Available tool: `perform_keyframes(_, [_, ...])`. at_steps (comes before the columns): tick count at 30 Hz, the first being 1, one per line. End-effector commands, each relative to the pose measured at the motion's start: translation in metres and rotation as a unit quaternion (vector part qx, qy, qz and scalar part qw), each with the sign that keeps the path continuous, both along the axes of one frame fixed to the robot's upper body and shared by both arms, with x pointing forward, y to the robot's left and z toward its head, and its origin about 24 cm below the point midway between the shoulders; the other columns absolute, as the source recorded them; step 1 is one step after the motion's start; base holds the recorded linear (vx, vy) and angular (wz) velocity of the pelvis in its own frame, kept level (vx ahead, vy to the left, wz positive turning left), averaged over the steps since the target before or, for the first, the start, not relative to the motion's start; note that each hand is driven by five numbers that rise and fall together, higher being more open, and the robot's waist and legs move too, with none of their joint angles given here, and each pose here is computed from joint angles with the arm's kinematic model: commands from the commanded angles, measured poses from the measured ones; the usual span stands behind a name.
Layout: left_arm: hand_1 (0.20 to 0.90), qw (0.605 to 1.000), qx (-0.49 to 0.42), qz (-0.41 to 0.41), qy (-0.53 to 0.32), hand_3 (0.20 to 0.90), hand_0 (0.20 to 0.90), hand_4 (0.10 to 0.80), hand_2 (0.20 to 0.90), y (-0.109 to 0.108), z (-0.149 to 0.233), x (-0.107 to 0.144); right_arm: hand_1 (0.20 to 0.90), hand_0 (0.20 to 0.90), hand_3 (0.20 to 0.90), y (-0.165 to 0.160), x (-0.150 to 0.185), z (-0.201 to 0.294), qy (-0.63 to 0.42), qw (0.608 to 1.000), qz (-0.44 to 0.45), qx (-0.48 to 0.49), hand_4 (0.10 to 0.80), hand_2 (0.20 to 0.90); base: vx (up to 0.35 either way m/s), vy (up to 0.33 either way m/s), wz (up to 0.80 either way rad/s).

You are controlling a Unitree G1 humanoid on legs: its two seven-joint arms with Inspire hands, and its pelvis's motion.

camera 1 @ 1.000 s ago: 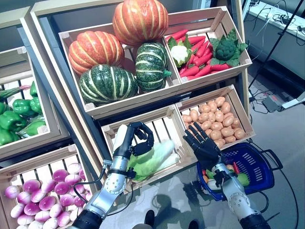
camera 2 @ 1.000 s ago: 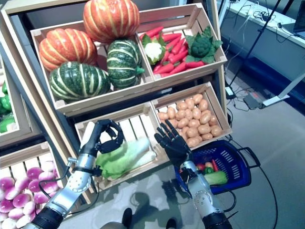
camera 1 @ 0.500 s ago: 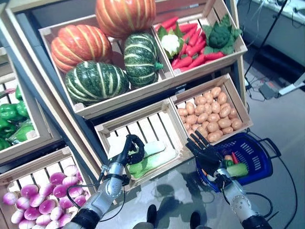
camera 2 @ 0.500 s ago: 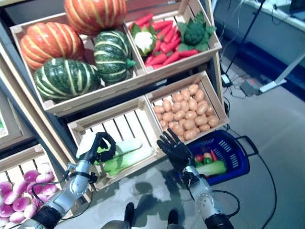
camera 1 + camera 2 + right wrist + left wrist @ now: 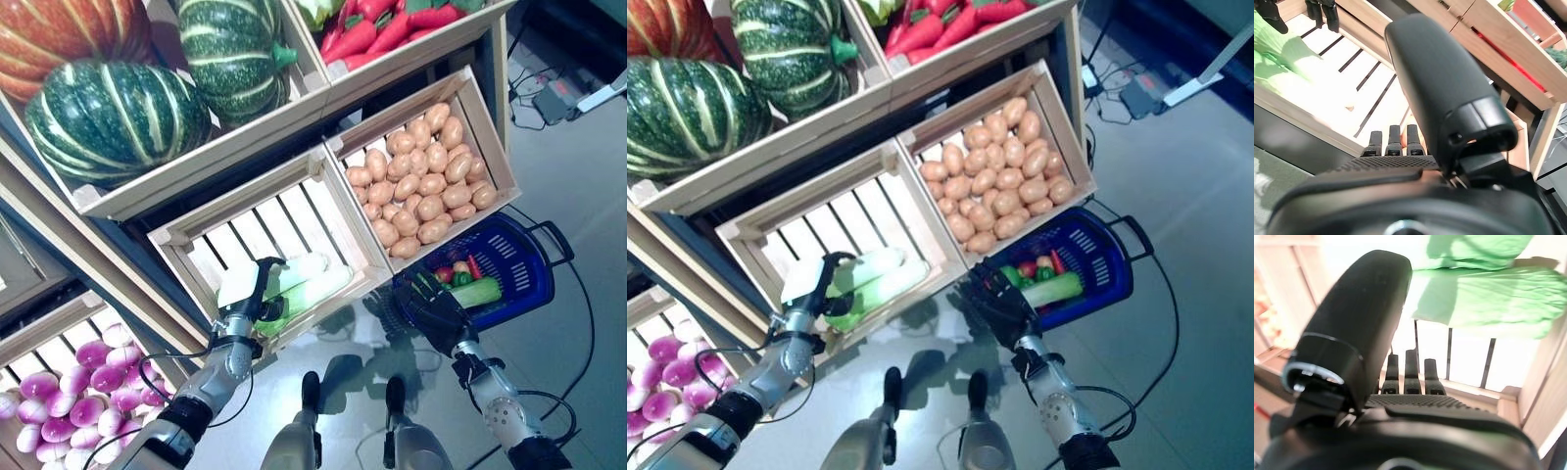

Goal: Put vegetables into the basket

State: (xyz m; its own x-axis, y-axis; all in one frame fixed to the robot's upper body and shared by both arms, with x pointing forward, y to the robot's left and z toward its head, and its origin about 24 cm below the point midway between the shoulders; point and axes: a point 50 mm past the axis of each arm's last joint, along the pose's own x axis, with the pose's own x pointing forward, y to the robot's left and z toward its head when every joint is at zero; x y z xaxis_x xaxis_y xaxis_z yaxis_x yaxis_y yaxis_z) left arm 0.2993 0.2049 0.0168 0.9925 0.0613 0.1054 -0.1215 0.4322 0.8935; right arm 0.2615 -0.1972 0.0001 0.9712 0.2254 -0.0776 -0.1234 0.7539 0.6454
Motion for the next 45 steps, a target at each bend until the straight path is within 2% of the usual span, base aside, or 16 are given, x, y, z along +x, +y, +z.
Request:
perform_keyframes(1, [0.900, 0.991, 0.079, 0.021, -0.105, 0.900, 0.900, 0.800, 0.900, 0.011, 0.052, 0.032, 0.900, 0.900, 0.900, 0.015, 0.023, 0.064, -0.163, 0.986, 0.028, 0.012, 0.800, 0.900, -0.099, -0.015, 0.03])
perform_keyframes(8, [0.900, 0.977, 0.127, 0.083, -0.151, 0.900, 0.900, 0.800, 0.900, 0.029, 0.080, 0.048, 0.900, 0.900, 0.900, 0.024, 0.032, 0.087, -0.201, 0.979, 0.033, 0.017, 0.800, 0.900, -0.122, -0.023, 0.01])
perform_keyframes(16, [0.900, 0.942, 0.138, 0.147, -0.267, 0.900, 0.900, 0.800, 0.900, 0.040, 0.116, 0.061, 0.900, 0.900, 0.900, 0.035, 0.041, 0.109, -0.244, 0.968, 0.043, 0.021, 0.800, 0.900, -0.116, -0.023, -0.04])
perform_keyframes(26, [0.900, 0.900, 0.157, 0.173, -0.369, 0.900, 0.900, 0.800, 0.900, 0.035, 0.159, 0.072, 0.900, 0.900, 0.900, 0.052, 0.043, 0.132, -0.292, 0.954, 0.062, 0.012, 0.800, 0.900, -0.090, 0.006, 0.05])
perform_keyframes(32, [0.900, 0.892, 0.122, 0.145, -0.410, 0.900, 0.900, 0.800, 0.900, 0.030, 0.178, 0.075, 0.900, 0.900, 0.900, 0.059, 0.045, 0.140, -0.302, 0.951, 0.074, 0.012, 0.800, 0.900, -0.048, -0.008, 0.03])
perform_keyframes(37, [0.900, 0.896, 0.094, 0.092, -0.423, 0.900, 0.900, 0.800, 0.900, 0.009, 0.183, 0.078, 0.900, 0.900, 0.900, 0.068, 0.048, 0.144, -0.304, 0.950, 0.076, 0.007, 0.800, 0.900, -0.043, 0.007, 0.06])
perform_keyframes(45, [0.900, 0.878, 0.103, 0.113, -0.453, 0.900, 0.900, 0.800, 0.900, 0.012, 0.198, 0.079, 0.900, 0.900, 0.900, 0.066, 0.053, 0.151, -0.312, 0.947, 0.076, 0.004, 0.800, 0.900, -0.024, 0.004, 0.00])
